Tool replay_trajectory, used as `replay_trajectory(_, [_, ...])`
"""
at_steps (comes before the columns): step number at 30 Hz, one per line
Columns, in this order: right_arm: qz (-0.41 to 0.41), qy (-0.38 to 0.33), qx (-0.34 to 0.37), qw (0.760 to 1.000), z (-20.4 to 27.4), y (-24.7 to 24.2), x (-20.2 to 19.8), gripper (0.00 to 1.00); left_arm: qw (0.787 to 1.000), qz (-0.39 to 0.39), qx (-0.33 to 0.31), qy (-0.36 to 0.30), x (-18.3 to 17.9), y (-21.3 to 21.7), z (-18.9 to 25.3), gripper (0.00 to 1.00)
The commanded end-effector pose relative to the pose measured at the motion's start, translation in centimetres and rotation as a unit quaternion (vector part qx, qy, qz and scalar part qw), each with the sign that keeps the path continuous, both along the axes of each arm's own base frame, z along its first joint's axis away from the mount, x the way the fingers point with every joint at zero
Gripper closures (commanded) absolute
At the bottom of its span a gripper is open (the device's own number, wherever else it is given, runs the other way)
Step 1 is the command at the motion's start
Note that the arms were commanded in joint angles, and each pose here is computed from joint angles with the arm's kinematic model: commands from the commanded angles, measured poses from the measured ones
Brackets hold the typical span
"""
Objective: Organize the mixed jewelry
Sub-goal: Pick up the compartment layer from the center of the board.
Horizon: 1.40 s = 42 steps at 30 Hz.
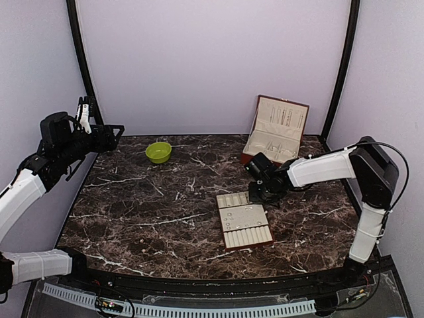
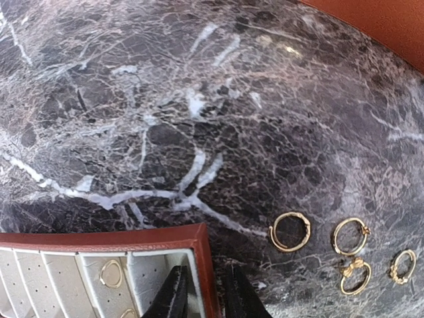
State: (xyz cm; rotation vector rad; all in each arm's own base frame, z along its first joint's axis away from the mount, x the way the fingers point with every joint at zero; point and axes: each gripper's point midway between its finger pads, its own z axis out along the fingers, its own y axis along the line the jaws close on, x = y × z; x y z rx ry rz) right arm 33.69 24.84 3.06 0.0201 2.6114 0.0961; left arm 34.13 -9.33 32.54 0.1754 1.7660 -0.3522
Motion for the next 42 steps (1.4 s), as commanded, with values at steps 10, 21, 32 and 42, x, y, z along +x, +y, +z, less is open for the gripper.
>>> replay_trajectory(10, [0.009,0.003,-0.009,1.000,-0.8,-0.5,0.3,0.97,1.000,0.006,0.001,-0.011,0.1,0.3,0.3,0.07])
replay_trajectory(21, [0.010,-0.015,-0.015,1.000,2.3,-1.3,0.2,1.00,1.000,0.006,0.001,-0.011,0.1,0.3,0.3,0.07])
replay_trajectory(32, [0.021,-0.048,0.055,0.997,9.3,0.3,0.7,1.00,1.000,0.004,-0.001,-0.012,0.0,0.2,0.3,0.07])
replay_trajectory(42, [0.075,-0.038,0.087,0.993,8.9,7.0,-0.6,1.00,1.000,0.004,-0.001,-0.013,0.0,0.2,0.5,0.07])
